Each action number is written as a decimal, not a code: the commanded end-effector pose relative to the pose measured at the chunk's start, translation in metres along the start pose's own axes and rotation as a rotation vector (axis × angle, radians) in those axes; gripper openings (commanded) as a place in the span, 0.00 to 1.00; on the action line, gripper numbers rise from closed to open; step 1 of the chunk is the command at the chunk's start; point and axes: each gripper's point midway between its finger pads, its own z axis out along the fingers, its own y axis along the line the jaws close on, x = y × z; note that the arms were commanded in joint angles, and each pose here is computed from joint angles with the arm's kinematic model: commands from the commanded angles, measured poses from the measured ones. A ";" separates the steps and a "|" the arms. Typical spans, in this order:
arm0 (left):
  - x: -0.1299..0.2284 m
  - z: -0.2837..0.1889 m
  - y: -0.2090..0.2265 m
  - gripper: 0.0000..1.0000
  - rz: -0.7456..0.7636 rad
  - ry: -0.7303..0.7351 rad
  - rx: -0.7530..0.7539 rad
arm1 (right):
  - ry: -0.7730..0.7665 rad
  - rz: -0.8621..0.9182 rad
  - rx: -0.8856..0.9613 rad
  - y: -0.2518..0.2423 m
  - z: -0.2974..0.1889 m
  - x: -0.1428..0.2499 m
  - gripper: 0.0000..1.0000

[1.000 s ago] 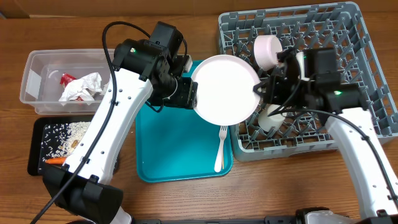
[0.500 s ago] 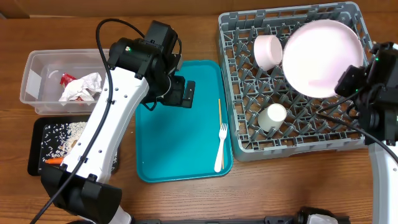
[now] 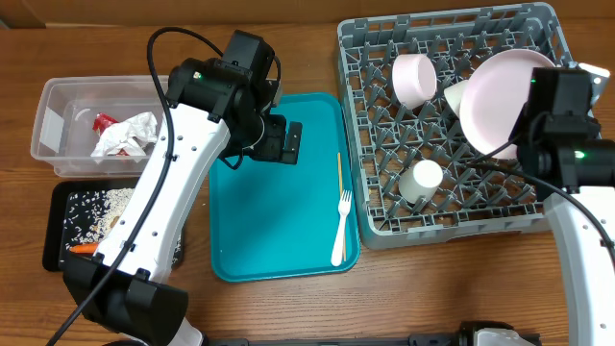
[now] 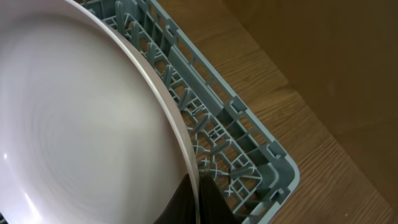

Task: Sort waste into correct bins and load items into the dishwasher
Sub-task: 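Lower the white plate upright into the rack with the right gripper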

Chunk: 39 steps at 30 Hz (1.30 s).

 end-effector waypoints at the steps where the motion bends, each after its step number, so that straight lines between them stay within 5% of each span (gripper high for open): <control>1: 0.001 0.001 0.003 1.00 -0.018 0.000 -0.014 | -0.046 -0.040 0.071 -0.001 -0.010 -0.004 0.04; 12: 0.003 0.001 0.003 1.00 -0.019 0.007 -0.016 | -0.104 -0.118 0.306 -0.001 -0.023 0.001 0.04; 39: 0.003 0.001 0.003 1.00 -0.011 0.010 -0.017 | 0.006 -0.305 0.236 0.064 0.003 0.040 0.04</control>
